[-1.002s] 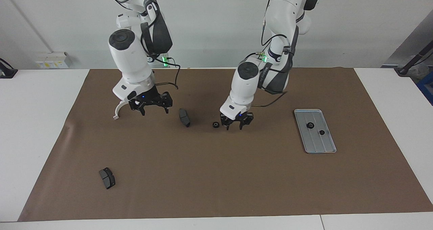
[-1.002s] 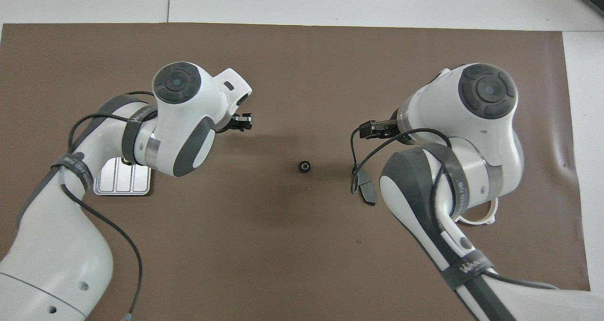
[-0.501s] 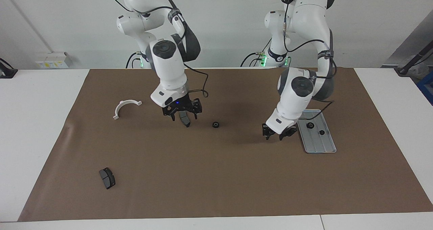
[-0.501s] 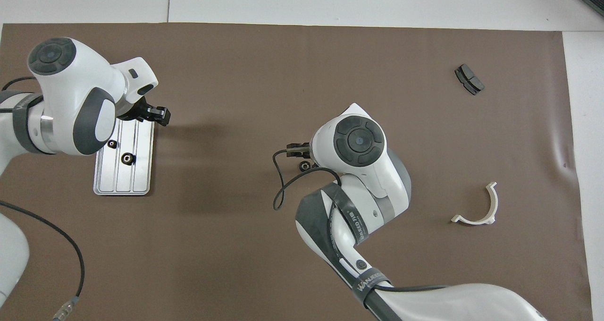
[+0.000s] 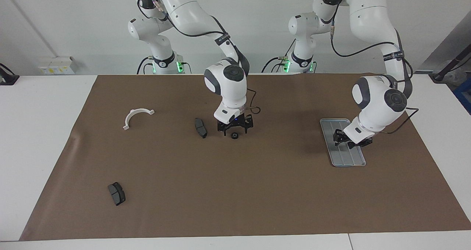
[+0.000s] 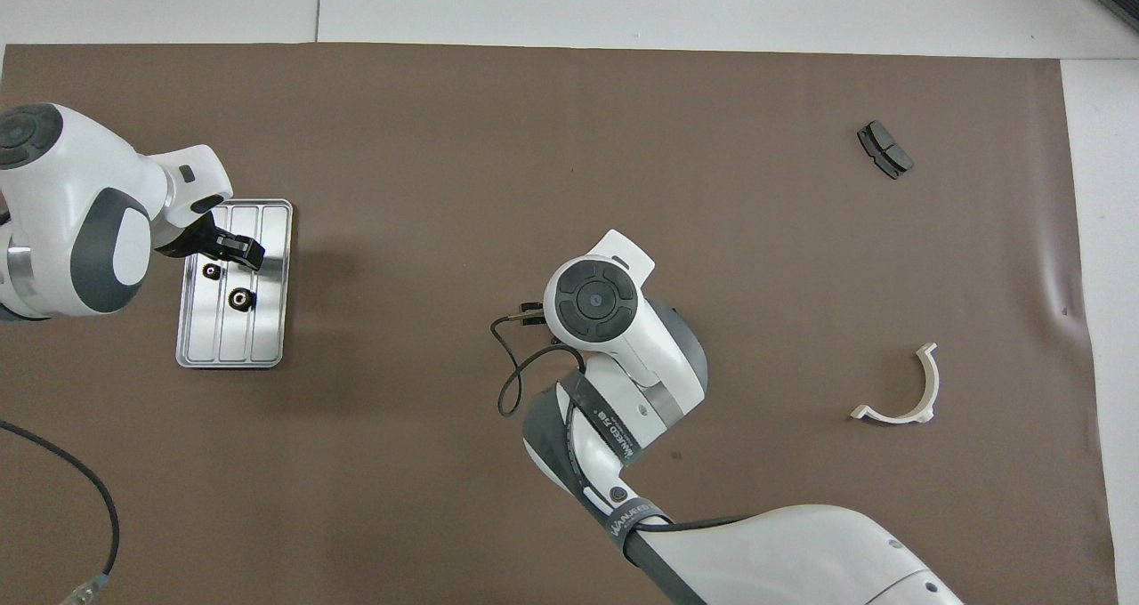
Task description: Place bearing gear from tray to pile
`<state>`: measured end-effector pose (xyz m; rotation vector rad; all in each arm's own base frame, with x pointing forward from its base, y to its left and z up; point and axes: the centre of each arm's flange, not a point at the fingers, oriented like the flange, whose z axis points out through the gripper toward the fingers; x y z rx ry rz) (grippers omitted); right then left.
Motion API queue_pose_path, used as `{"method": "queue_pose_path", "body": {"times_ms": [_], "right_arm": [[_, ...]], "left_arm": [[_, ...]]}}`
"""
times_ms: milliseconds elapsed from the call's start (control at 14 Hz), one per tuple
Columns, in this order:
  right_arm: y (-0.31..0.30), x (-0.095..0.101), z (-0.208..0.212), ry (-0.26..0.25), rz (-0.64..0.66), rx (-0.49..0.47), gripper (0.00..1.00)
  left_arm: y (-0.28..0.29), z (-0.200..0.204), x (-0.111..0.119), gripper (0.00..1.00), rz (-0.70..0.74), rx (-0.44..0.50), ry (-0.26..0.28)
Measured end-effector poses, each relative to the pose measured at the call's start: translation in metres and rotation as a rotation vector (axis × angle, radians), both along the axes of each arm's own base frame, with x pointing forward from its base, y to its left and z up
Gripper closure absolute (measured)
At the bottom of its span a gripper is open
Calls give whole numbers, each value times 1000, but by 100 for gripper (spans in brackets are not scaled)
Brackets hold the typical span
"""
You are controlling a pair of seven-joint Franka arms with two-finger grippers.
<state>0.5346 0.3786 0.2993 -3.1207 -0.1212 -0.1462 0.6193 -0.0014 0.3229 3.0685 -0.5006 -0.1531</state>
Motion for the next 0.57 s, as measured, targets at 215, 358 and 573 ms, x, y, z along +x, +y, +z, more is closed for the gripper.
{"method": "queue_pose_path", "body": {"times_ms": [215,358,573], "right_arm": [[-1,-1,-2,4,0,-3,0],[-2,-3,-6,11,1,-8,0],[-1,-4,-9,14,3,-10,6]], "left_arm": [[-1,-6,-17,38,-3,4,29],[-1,-5,-26,38,-3,7,36],[-1,-3,-35,41,-4,10,40]]}}
